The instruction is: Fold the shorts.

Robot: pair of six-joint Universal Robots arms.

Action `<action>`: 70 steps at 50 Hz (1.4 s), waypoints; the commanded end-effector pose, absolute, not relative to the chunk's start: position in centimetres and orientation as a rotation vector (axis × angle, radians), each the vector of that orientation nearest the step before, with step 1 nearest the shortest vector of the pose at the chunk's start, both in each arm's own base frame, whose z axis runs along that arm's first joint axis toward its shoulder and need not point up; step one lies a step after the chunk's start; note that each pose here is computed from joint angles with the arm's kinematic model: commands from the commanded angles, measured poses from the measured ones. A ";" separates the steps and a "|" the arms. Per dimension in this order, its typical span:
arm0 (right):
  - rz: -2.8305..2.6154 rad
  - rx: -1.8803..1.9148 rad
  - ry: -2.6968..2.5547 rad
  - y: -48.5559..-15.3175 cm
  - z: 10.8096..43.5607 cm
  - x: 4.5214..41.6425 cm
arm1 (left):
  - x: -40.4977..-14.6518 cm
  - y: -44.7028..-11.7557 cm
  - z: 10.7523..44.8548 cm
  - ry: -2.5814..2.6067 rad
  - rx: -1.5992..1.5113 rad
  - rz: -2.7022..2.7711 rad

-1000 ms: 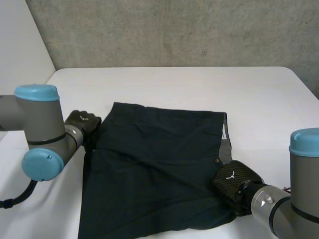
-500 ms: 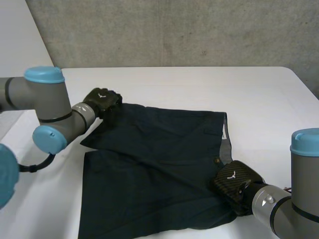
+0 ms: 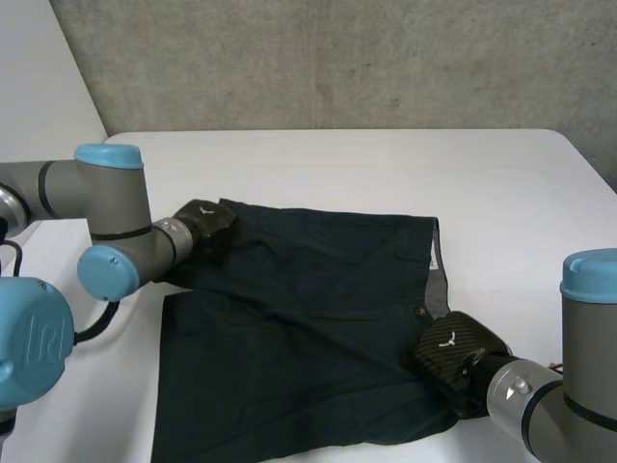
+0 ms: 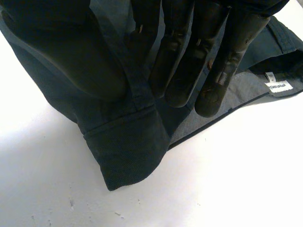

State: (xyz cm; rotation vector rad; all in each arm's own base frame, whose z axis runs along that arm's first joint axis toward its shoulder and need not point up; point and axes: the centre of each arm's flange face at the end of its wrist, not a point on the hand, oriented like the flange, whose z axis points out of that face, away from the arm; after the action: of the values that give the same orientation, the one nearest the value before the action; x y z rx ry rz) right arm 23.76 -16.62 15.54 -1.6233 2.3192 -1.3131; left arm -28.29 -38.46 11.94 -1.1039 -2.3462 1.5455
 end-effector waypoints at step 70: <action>-1.523 -0.995 2.326 -20.1 18.1 25.1 | -21.1 -11.5 15.1 -2.595 -0.961 1.183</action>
State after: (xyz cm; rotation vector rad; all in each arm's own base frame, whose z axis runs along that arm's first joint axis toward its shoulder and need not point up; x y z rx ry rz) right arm 25.16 -19.97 18.00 -1.0373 2.3259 -1.5147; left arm -20.73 -12.43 16.09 -0.9088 -2.5702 1.2319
